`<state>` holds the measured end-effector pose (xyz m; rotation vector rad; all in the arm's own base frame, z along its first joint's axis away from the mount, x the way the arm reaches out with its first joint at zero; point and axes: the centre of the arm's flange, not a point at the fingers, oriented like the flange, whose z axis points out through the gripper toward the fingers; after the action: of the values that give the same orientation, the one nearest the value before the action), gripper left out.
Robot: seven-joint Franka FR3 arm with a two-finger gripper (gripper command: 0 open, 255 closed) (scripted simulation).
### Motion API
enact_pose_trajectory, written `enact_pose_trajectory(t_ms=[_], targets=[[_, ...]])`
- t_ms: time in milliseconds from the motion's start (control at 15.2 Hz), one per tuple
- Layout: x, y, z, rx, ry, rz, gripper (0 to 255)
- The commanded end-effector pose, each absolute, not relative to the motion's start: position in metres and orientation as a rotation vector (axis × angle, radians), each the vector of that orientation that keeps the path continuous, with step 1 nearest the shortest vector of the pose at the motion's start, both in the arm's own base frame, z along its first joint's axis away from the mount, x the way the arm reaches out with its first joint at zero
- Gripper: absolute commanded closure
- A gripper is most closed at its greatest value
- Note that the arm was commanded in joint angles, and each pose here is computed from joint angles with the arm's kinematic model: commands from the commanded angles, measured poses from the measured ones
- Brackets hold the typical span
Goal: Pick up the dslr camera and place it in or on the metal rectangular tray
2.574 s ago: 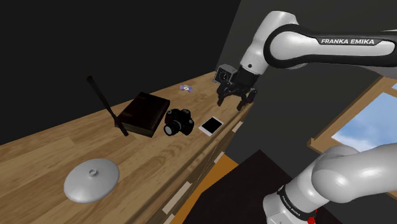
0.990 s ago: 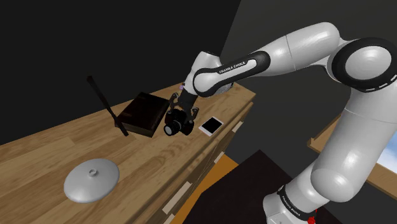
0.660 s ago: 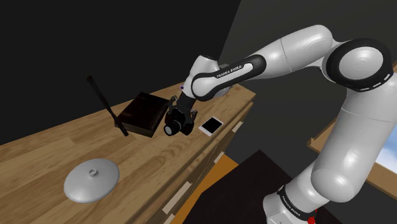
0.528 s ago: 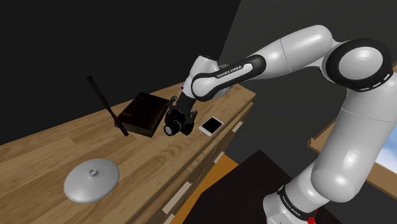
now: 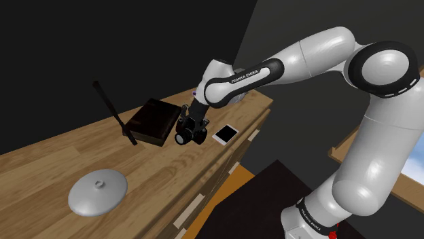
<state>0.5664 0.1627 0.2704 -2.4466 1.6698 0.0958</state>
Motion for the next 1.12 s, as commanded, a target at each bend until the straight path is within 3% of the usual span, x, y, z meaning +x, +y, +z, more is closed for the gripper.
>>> enact_pose_trajectory(t_ms=[0, 1056], targets=[[0.567, 0.162, 0.27, -2.445, 1.671, 0.095, 255], [0.567, 0.162, 0.333, -2.445, 1.671, 0.095, 255]])
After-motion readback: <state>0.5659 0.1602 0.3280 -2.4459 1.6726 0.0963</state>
